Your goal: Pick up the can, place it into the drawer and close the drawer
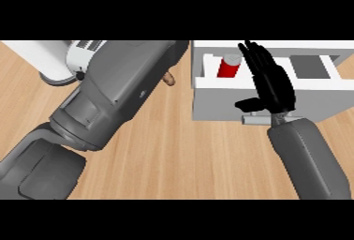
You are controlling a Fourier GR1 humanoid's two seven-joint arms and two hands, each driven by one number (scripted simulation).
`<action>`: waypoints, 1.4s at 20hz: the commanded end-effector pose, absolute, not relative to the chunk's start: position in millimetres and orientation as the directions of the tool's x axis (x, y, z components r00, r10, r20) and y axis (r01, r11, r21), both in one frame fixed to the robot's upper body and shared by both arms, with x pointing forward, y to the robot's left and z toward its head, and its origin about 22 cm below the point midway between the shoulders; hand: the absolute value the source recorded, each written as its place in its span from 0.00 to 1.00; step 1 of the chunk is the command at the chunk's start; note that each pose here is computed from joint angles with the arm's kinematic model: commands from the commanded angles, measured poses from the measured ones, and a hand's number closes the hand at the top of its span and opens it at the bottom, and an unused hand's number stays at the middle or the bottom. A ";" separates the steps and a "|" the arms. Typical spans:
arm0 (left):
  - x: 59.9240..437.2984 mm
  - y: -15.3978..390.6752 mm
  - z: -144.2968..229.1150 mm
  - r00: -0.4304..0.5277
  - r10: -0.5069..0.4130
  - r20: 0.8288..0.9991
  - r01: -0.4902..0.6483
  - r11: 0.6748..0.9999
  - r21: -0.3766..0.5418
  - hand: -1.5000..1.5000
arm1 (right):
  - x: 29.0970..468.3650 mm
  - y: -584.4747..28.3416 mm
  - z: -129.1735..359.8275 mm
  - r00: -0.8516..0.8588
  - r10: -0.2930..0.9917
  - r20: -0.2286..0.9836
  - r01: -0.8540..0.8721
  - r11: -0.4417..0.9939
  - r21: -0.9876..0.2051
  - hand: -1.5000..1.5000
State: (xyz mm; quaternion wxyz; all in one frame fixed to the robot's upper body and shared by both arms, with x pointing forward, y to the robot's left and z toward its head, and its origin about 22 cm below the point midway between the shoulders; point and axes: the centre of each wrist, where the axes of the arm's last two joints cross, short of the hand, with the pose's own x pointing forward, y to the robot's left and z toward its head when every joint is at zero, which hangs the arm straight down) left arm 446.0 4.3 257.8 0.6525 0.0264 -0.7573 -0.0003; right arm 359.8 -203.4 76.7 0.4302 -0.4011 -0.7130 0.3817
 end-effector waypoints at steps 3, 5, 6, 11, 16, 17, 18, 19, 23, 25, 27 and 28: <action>451.7 26.4 278.8 -0.154 -0.043 0.987 -0.080 0.996 0.031 0.00 | 391.9 -183.7 55.8 -0.267 0.931 0.247 0.300 0.324 -0.897 0.00; 451.8 30.3 266.7 -0.135 -0.042 0.990 -0.065 0.997 0.033 0.00 | 397.6 -181.7 50.8 -0.241 0.943 0.230 0.333 0.303 -0.893 0.00; 455.3 43.4 261.3 -0.149 -0.041 0.988 -0.063 0.998 0.031 0.00 | 412.6 -196.8 72.3 -0.217 0.943 0.251 0.357 0.316 -0.879 0.00; 459.4 68.7 263.5 -0.140 -0.054 0.989 -0.073 0.996 0.044 0.00 | 430.8 -185.7 75.3 -0.203 0.952 0.229 0.430 0.296 -0.853 0.00; 453.1 71.6 261.2 -0.130 -0.056 0.990 -0.065 0.997 0.048 0.00 | 450.9 -182.4 103.4 -0.187 0.962 0.200 0.464 0.266 -0.845 0.00; 448.9 59.9 256.0 -0.115 -0.064 0.991 -0.032 0.998 0.061 0.00 | 446.1 -184.7 80.6 -0.175 0.963 0.203 0.468 0.263 -0.844 0.00; 447.9 63.2 253.8 -0.128 -0.060 0.990 -0.047 0.997 0.054 0.00 | 447.9 -181.5 82.1 -0.182 0.963 0.200 0.466 0.263 -0.845 0.00; 448.8 68.6 264.5 -0.130 -0.039 0.991 -0.032 0.999 0.036 0.00 | 454.9 -174.1 101.8 -0.188 0.958 0.215 0.493 0.282 -0.823 0.00; 442.7 62.8 246.9 -0.111 -0.048 0.993 -0.025 0.999 0.045 0.00 | 460.6 -166.0 108.1 -0.175 0.968 0.182 0.496 0.247 -0.832 0.00; 445.3 81.5 254.0 -0.130 -0.071 0.989 -0.042 0.997 0.066 0.00 | 462.5 -166.0 112.0 -0.190 0.966 0.177 0.500 0.250 -0.829 0.00; 445.5 96.2 248.6 -0.115 -0.073 0.991 -0.055 0.996 0.067 0.00 | 469.4 -162.5 140.5 -0.209 0.957 0.199 0.500 0.280 -0.819 0.00; 444.4 96.9 250.7 -0.131 -0.060 0.990 -0.033 0.998 0.056 0.00 | 470.2 -165.3 141.5 -0.206 0.952 0.226 0.509 0.302 -0.806 0.00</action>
